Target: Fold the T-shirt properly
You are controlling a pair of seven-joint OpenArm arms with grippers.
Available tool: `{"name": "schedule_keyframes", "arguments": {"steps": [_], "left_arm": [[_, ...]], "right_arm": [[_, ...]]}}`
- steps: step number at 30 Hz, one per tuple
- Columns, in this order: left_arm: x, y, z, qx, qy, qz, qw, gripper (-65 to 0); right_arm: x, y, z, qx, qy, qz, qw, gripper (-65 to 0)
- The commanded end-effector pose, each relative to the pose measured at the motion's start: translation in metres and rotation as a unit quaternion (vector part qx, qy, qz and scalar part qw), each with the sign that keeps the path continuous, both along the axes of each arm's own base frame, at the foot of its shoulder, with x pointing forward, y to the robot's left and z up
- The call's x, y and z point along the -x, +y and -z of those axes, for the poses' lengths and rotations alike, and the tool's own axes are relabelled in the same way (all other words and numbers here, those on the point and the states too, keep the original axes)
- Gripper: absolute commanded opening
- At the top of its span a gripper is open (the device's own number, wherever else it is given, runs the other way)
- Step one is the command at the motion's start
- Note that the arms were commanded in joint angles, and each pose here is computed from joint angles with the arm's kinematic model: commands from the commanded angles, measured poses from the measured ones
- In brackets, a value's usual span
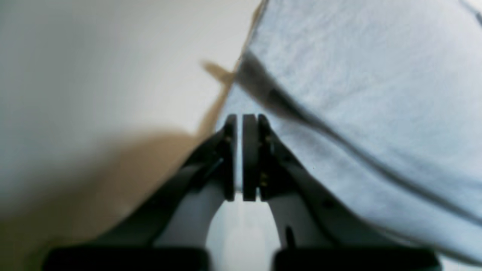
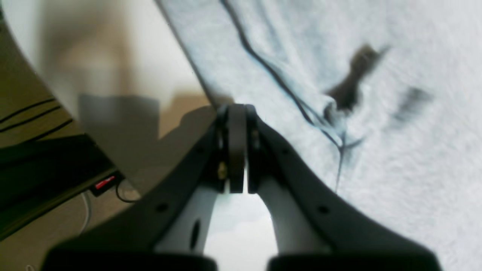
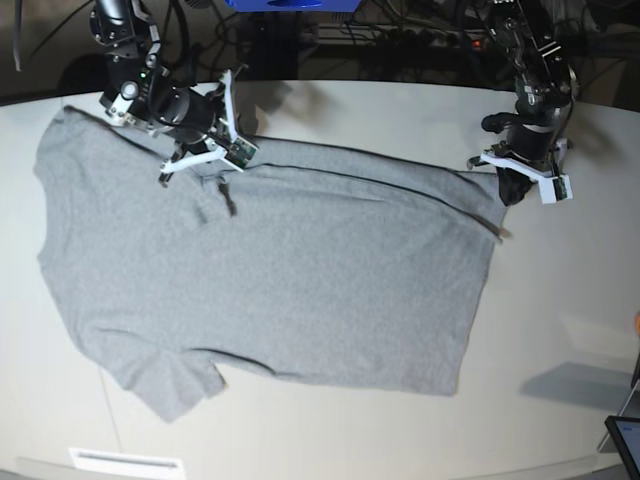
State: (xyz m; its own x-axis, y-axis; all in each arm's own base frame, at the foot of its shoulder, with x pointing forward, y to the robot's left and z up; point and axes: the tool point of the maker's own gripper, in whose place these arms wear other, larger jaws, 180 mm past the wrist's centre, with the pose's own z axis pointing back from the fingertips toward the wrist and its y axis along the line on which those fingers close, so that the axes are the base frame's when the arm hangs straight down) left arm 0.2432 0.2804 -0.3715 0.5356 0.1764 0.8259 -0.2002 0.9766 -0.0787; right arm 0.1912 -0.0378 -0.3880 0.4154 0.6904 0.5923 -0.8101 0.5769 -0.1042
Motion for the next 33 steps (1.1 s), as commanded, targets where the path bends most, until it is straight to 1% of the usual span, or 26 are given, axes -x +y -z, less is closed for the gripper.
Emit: {"name": "schedule_keyframes", "arguments": {"steps": [1,6,10,12,15,18,22,29,33], "left_arm": [[-0.004,0.006,-0.011,-0.024,-0.016,0.000,1.000,-63.0],[-0.010,0.015,-0.021,-0.090,-0.043,0.008,0.995,-63.2],[-0.016,0.000,-0.011,-0.121,-0.034,0.046,0.991,-63.2],[-0.019,-0.009,-0.007,-0.135,-0.036,0.064,0.988,-63.2],[-0.025,-0.022,-0.001,-0.140,-0.034,0.085,0.986,-63.2],[-0.027,-0.025,0.006,-0.138,-0.027,0.090,0.986,-63.2],[-0.024,-0.020,0.015,-0.146,-0.010,0.089,0.985,-63.2],[-0.009,-0.013,0.027,-0.181,0.024,0.101,0.978,-63.2],[-0.006,-0.012,0.029,-0.187,0.030,0.103,0.976,-63.2]], "right_arm": [[-0.008,0.007,-0.010,-0.018,-0.016,0.001,0.9997,-64.9],[-0.014,0.014,-0.014,-0.029,-0.022,0.006,0.9993,-64.9],[-0.015,0.017,-0.016,-0.034,-0.023,0.007,0.9991,-64.9],[-0.014,0.016,-0.013,-0.025,-0.015,0.009,0.9995,-64.9],[-0.013,0.016,-0.012,-0.022,-0.011,0.011,0.9996,-64.9],[-0.012,0.016,-0.011,-0.021,-0.008,0.011,0.9997,-64.9],[-0.012,0.016,-0.010,-0.019,-0.006,0.012,0.9997,-64.9],[-0.008,0.016,-0.001,-0.017,0.010,0.012,0.9997,-64.9],[0.002,0.036,0.002,-0.028,0.017,-0.018,0.9993,-64.9]]}}
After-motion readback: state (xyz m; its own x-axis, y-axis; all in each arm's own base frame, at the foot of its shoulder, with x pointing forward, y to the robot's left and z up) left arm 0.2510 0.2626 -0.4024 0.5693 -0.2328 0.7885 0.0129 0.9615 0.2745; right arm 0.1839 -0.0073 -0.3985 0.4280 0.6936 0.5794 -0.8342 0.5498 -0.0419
